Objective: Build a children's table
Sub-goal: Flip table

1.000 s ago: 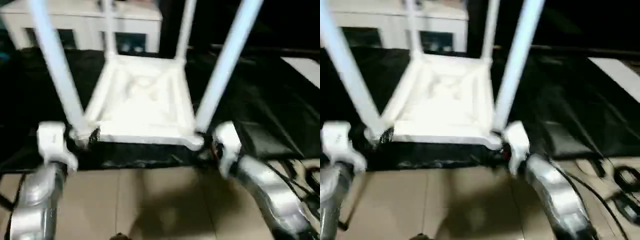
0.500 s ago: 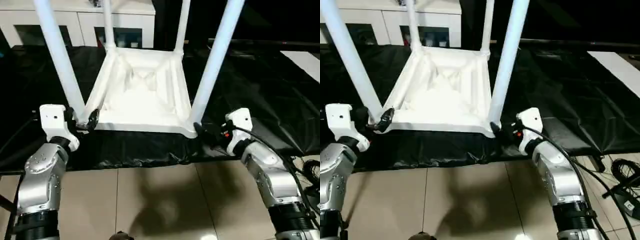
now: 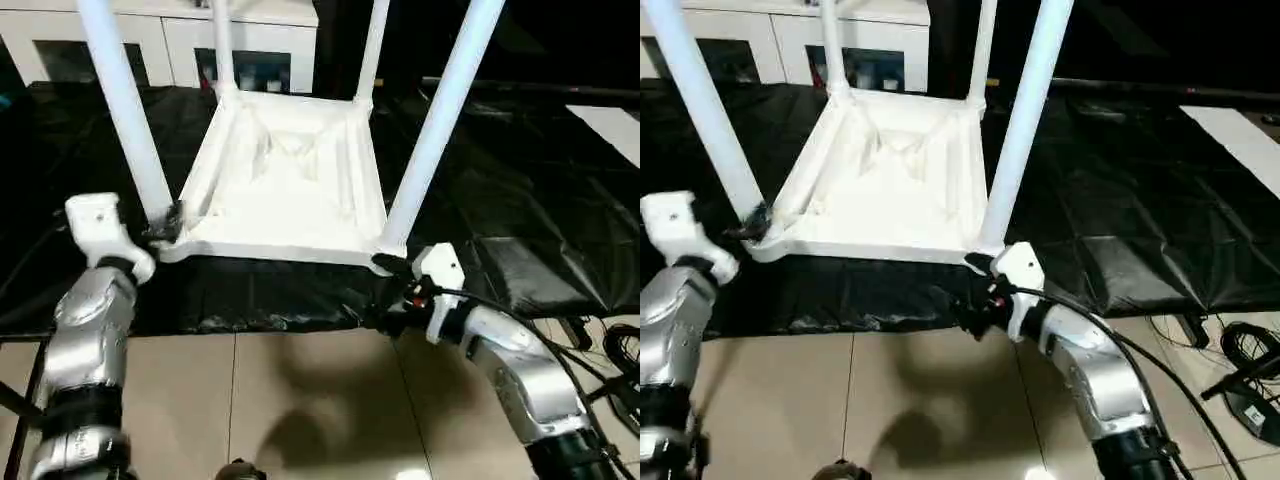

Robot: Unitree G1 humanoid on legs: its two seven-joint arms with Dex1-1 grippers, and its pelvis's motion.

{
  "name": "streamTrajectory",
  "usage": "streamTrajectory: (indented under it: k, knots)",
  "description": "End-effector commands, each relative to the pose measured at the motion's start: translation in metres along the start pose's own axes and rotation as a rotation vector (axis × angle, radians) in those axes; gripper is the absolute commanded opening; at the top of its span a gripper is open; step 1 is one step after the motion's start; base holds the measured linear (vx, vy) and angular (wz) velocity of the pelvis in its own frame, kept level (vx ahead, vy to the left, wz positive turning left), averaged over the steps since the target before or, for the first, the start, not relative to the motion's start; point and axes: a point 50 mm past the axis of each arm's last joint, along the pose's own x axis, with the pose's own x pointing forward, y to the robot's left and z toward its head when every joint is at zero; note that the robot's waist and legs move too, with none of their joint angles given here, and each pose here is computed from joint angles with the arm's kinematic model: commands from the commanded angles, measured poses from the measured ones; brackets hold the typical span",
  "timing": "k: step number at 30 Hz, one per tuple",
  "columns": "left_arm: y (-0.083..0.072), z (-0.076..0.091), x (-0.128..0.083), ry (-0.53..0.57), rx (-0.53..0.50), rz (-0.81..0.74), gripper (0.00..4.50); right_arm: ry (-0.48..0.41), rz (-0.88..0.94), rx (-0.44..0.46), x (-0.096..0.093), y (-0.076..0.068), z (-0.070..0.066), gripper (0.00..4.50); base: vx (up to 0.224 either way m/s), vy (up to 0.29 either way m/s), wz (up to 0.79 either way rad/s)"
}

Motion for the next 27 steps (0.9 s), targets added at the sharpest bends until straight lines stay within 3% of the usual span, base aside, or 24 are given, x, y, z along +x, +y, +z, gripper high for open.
streamTrajectory:
  k: [1, 8, 9, 10, 14, 15, 18, 23, 27]
  knots:
    - [-0.007, -0.003, 0.009, 0.04, 0.042, -0.062, 4.44, 0.009, -0.017, 0.004, 0.006, -0.002, 0.0, 4.5, 0.0, 0.0, 0.0]
    - [0.005, 0.002, 0.023, 0.071, 0.048, 0.032, 4.04, -0.017, 0.051, 0.051, 0.029, 0.01, 0.001, 4.5, 0.0, 0.0, 0.0]
    - [0.005, 0.003, 0.024, 0.069, 0.043, 0.032, 4.04, -0.015, 0.059, 0.051, 0.03, 0.012, 0.0, 4.5, 0.0, 0.0, 0.0]
    - [0.004, 0.003, 0.025, 0.069, 0.041, 0.029, 3.73, -0.015, 0.065, 0.056, 0.032, 0.013, -0.001, 4.5, 0.0, 0.0, 0.0]
    - [0.001, 0.002, 0.026, 0.069, 0.024, 0.012, 3.62, -0.014, 0.066, 0.064, 0.034, 0.014, -0.003, 4.5, 0.0, 0.0, 0.0]
    - [0.0, 0.001, 0.027, 0.065, 0.013, 0.016, 3.34, -0.016, 0.065, 0.068, 0.035, 0.014, -0.004, 4.5, 0.0, 0.0, 0.0]
    - [-0.002, 0.001, 0.027, 0.06, -0.018, 0.019, 3.22, -0.023, 0.065, 0.076, 0.037, 0.014, -0.004, 4.5, 0.0, 0.0, 0.0]
    - [-0.004, 0.0, 0.025, 0.046, -0.089, 0.051, 2.84, -0.021, 0.059, 0.08, 0.038, 0.015, -0.007, 4.5, 0.0, 0.0, 0.0]
    - [-0.015, 0.002, 0.024, 0.006, -0.248, 0.077, 2.51, -0.001, 0.013, 0.125, 0.039, 0.015, -0.013, 4.5, 0.0, 0.0, 0.0]
